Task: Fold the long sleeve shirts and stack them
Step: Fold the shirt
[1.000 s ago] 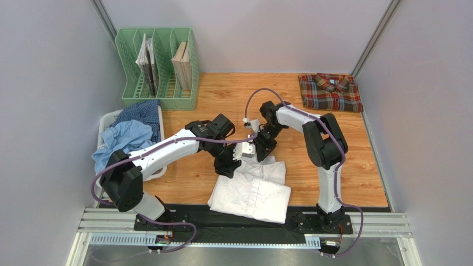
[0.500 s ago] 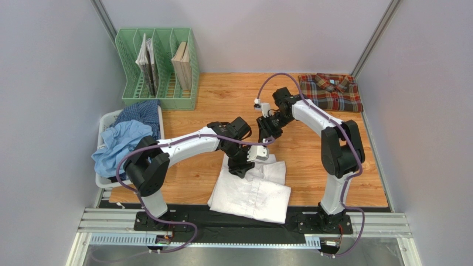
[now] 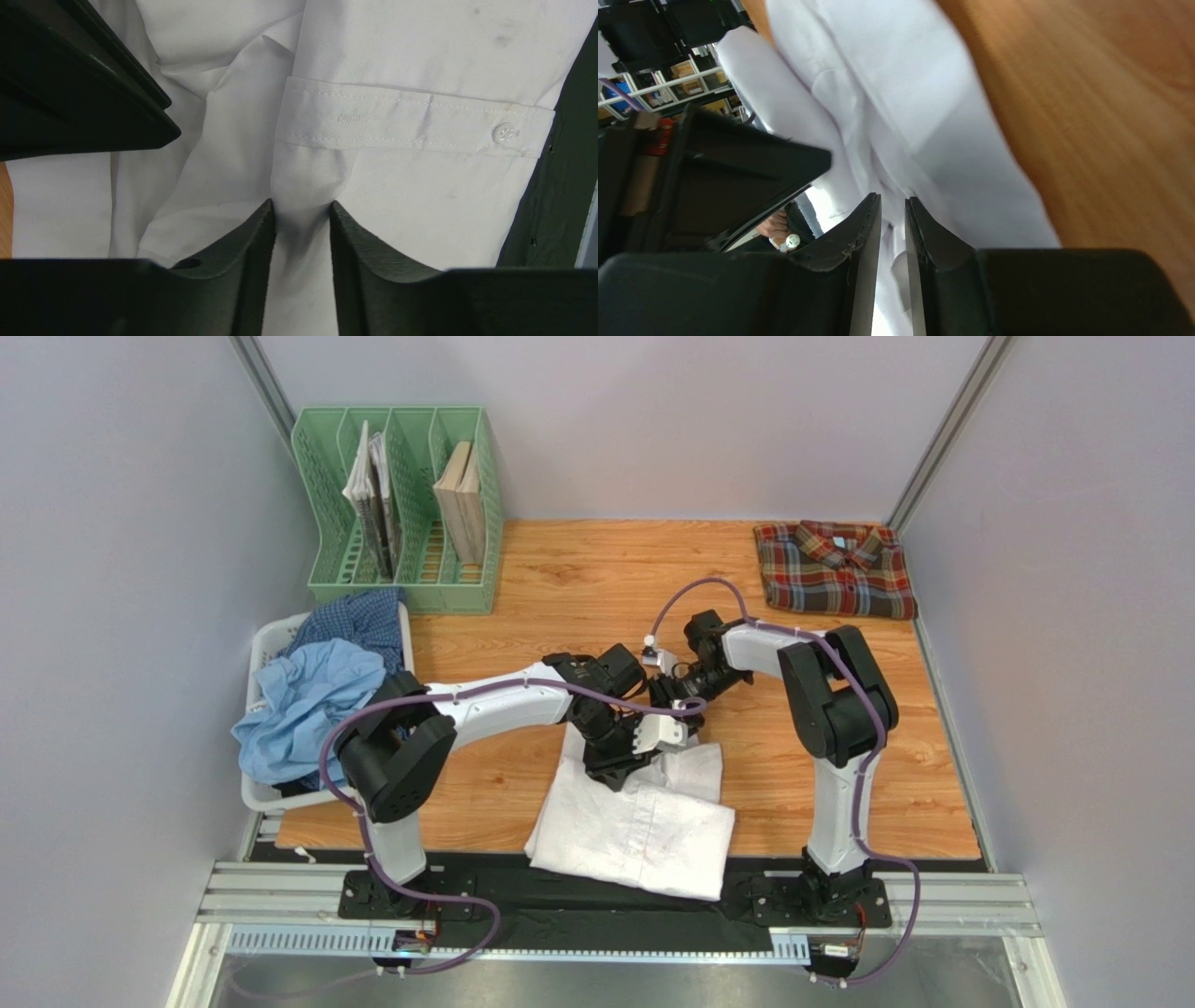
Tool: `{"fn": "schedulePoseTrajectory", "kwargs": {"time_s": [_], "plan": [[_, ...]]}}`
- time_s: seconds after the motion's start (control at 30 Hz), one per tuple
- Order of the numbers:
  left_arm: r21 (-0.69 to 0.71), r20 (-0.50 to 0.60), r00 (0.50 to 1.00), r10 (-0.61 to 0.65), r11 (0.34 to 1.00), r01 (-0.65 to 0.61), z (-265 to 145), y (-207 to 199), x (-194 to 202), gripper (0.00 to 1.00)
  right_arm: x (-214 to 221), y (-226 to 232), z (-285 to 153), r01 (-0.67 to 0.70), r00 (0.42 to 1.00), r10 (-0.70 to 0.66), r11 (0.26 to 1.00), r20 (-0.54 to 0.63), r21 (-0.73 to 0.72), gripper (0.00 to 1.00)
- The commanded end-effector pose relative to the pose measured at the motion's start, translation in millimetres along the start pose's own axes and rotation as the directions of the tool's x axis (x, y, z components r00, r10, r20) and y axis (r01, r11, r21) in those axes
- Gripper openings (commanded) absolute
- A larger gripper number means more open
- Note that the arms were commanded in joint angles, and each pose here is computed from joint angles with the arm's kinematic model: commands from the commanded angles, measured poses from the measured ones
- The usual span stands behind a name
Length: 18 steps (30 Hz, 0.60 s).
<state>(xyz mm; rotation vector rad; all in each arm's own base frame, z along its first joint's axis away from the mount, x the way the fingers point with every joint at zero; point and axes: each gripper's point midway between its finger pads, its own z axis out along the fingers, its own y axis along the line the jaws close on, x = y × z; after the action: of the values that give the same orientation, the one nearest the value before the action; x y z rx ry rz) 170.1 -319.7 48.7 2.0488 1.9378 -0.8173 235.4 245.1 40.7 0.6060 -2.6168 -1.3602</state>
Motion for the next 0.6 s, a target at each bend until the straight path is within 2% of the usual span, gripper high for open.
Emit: {"fn": "schedulePoseTrajectory", "kwargs": {"time_s": [0.0, 0.03, 0.1, 0.13, 0.3, 0.57], "plan": [[0.011, 0.028, 1.000, 0.002, 1.000, -0.002, -1, -4, -5, 0.29, -12, -8, 9, 0.048, 0.999, -0.048, 0.999, 0.012, -0.024, 0.24], [0.015, 0.034, 0.999, 0.004, 1.000, -0.004, -2, -5, -6, 0.18, -11, -12, 11, 0.046, 0.999, -0.046, 0.999, 0.009, -0.018, 0.24], [0.024, 0.052, 0.999, 0.003, 1.000, -0.004, -8, -10, -11, 0.08, -10, -17, 14, 0.045, 0.999, -0.045, 0.999, 0.003, -0.008, 0.24], [0.025, 0.060, 0.998, 0.002, 1.000, -0.004, -10, -12, -14, 0.00, -9, -20, 14, 0.046, 0.999, -0.046, 0.999, 0.002, 0.001, 0.24], [-0.028, 0.105, 0.994, 0.018, 0.999, -0.015, -31, -8, -29, 0.00, -5, -25, 17, 0.045, 0.999, -0.045, 0.999, -0.012, 0.001, 0.24], [-0.137, 0.175, 0.984, -0.014, 0.990, 0.039, -54, 28, -36, 0.00, 1, -27, 17, 0.050, 0.998, -0.050, 0.999, -0.031, -0.002, 0.24]]}}
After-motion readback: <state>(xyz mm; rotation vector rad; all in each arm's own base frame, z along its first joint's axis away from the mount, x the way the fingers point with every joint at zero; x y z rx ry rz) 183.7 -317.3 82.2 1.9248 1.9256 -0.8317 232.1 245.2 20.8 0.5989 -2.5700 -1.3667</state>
